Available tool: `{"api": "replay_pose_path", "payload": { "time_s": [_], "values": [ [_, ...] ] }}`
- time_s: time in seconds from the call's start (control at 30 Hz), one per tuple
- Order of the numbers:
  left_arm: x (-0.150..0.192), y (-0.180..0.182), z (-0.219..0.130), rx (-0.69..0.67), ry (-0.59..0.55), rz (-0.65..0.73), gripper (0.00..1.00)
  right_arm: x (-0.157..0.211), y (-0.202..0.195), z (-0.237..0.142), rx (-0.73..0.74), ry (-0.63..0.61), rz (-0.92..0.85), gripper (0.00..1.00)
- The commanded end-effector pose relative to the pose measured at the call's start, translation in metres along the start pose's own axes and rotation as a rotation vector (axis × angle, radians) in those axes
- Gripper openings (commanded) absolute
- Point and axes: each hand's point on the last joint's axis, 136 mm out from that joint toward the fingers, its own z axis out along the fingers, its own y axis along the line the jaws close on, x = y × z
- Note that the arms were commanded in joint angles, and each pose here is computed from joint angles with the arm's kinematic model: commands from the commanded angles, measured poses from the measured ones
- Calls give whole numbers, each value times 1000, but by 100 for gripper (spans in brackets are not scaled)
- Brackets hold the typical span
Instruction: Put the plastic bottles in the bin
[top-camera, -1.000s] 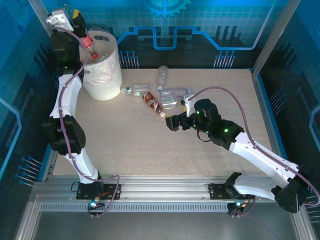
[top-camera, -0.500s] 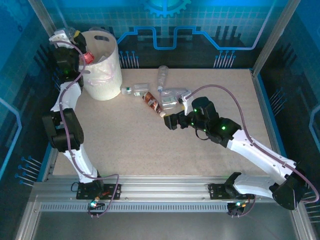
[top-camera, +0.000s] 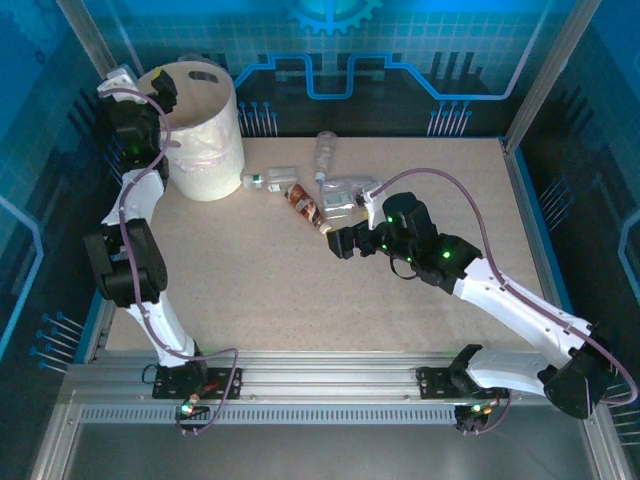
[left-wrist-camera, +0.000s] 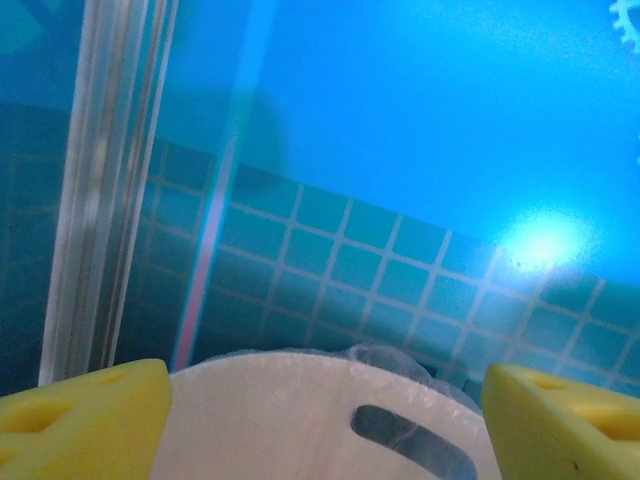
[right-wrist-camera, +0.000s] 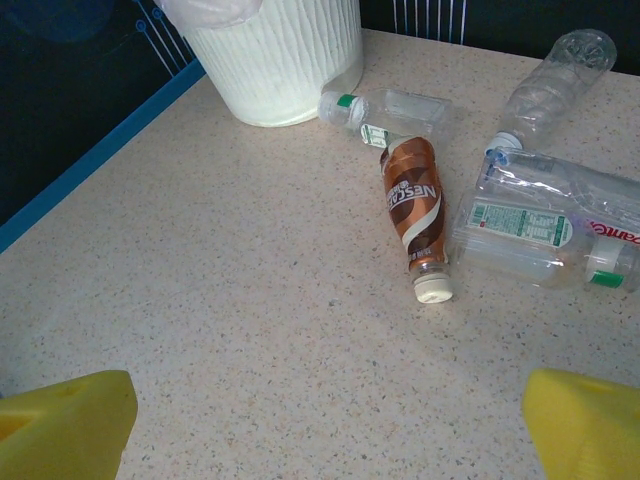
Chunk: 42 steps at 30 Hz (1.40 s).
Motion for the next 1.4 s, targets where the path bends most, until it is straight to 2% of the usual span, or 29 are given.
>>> {"api": "replay_pose_path", "payload": {
  "time_s": [0.0, 0.13, 0.23, 0.57, 0.77, 0.83, 0.93, 1.03, 1.17, 1.37],
  "values": [
    [-37, -1, -12, -44, -54, -25, 84, -7, 11, -3, -34, -9, 6, 100],
    [-37, 2, -16, -102, -5, -61, 89, -5, 10, 0, -26, -6, 11, 100],
    [-39, -1, -24, -160, 21, -86, 99, -1, 6, 4, -5, 4, 26, 100],
    [-35, -63, -70, -215, 141, -91, 99, 9, -8, 17, 68, 26, 65, 100],
    [-11, -89, -105, -195, 248, -228, 99, 18, -17, 24, 96, 47, 54, 100],
    [2, -102, -117, -159, 302, -263, 99, 22, -22, 26, 109, 67, 27, 100],
    [33, -140, -143, -19, 498, -342, 99, 29, -31, 28, 125, 120, -18, 100],
    [66, -182, -178, 81, 656, -299, 99, 32, -41, 30, 150, 142, -17, 100],
    [112, -202, -214, 56, 808, -188, 99, 32, -51, 30, 159, 124, 41, 100],
    [184, -209, -237, 54, 991, -161, 99, 36, -55, 29, 164, 120, 120, 100]
  ]
}}
